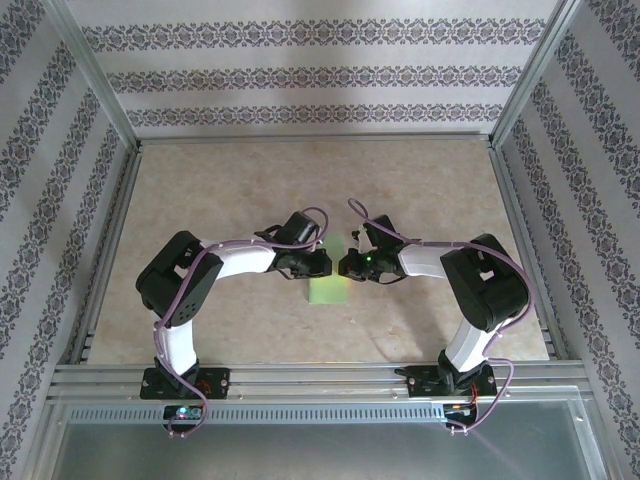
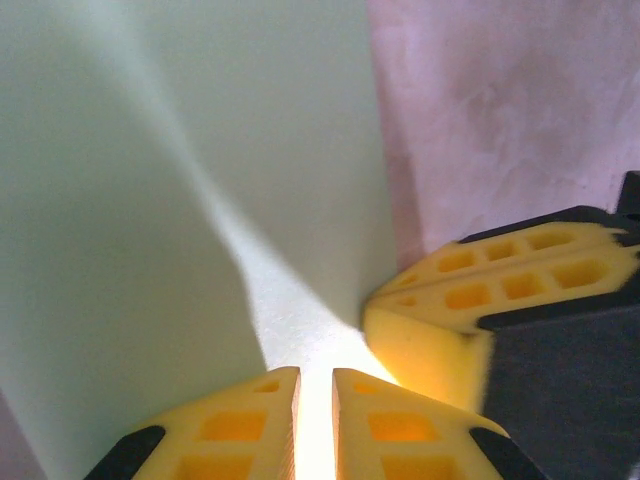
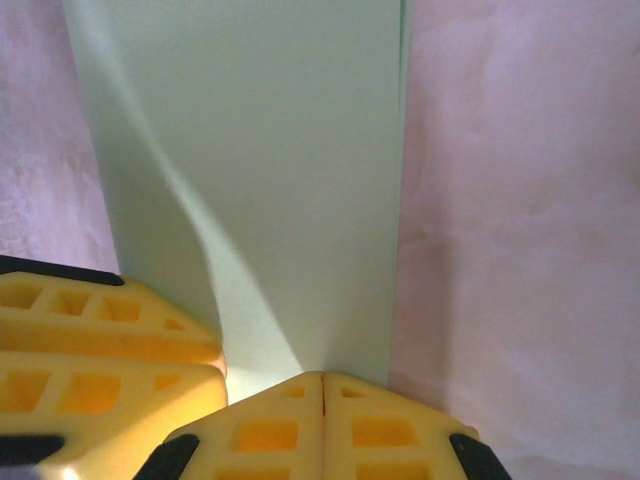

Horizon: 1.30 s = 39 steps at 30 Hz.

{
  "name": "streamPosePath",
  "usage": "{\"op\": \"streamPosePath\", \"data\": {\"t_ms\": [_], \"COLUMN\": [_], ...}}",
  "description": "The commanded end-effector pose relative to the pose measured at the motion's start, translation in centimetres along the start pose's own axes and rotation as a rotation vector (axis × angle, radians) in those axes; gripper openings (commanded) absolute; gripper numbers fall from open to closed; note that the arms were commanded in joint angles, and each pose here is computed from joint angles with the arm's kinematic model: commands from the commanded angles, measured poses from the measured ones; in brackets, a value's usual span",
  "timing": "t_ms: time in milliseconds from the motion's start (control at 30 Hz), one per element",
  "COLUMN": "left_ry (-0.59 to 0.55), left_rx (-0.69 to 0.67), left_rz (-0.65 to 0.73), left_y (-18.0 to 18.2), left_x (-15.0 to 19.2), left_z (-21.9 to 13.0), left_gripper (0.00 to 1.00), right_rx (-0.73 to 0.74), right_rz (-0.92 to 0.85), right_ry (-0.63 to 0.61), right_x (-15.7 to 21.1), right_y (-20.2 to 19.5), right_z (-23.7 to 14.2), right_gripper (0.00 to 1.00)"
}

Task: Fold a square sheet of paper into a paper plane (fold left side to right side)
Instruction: First fold the square sheet of paper in half at the center of the table.

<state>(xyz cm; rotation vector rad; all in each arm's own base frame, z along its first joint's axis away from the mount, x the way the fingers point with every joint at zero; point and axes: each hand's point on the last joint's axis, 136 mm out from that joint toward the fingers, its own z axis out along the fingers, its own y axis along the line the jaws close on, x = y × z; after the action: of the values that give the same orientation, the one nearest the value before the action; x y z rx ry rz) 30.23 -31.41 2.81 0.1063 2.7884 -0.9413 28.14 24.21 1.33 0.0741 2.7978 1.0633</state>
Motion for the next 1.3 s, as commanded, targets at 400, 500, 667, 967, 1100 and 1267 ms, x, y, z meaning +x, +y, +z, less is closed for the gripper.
{"op": "streamPosePath", "data": {"t_ms": [400, 500, 667, 967, 1100, 1267], "left_ry": [-0.01, -0.008, -0.002, -0.042, -0.08, -0.081], "left_rx": [-0.031, -0.032, -0.045, -0.044, 0.0, 0.085], "left_rz": [-0.127, -0.139, -0.155, -0.133, -0.093, -0.052], "left_y": [4.3, 4.7, 5.7, 6.0, 4.3, 1.5], "left_x": [1.1, 1.3, 2.1, 2.2, 0.9, -0.3], "left_z": [-0.1, -0.4, -1.2, -3.7, -4.9, -4.6], "left_gripper": [0.16, 0.16, 0.17, 0.15, 0.14, 0.13], "right_rx": [0.223, 0.222, 0.225, 0.212, 0.211, 0.21], "right_rz": [0.06, 0.058, 0.058, 0.053, 0.05, 0.048], "right_ry": [0.095, 0.094, 0.099, 0.094, 0.092, 0.091], "right_x": [3.5, 3.4, 3.4, 3.1, 3.1, 3.1], "right_y": [-5.6, -5.5, -5.5, -5.1, -5.0, -4.8], "right_z": [0.7, 0.7, 0.8, 0.7, 0.6, 0.7], "right_gripper": [0.0, 0.0, 0.0, 0.0, 0.0, 0.0]}}
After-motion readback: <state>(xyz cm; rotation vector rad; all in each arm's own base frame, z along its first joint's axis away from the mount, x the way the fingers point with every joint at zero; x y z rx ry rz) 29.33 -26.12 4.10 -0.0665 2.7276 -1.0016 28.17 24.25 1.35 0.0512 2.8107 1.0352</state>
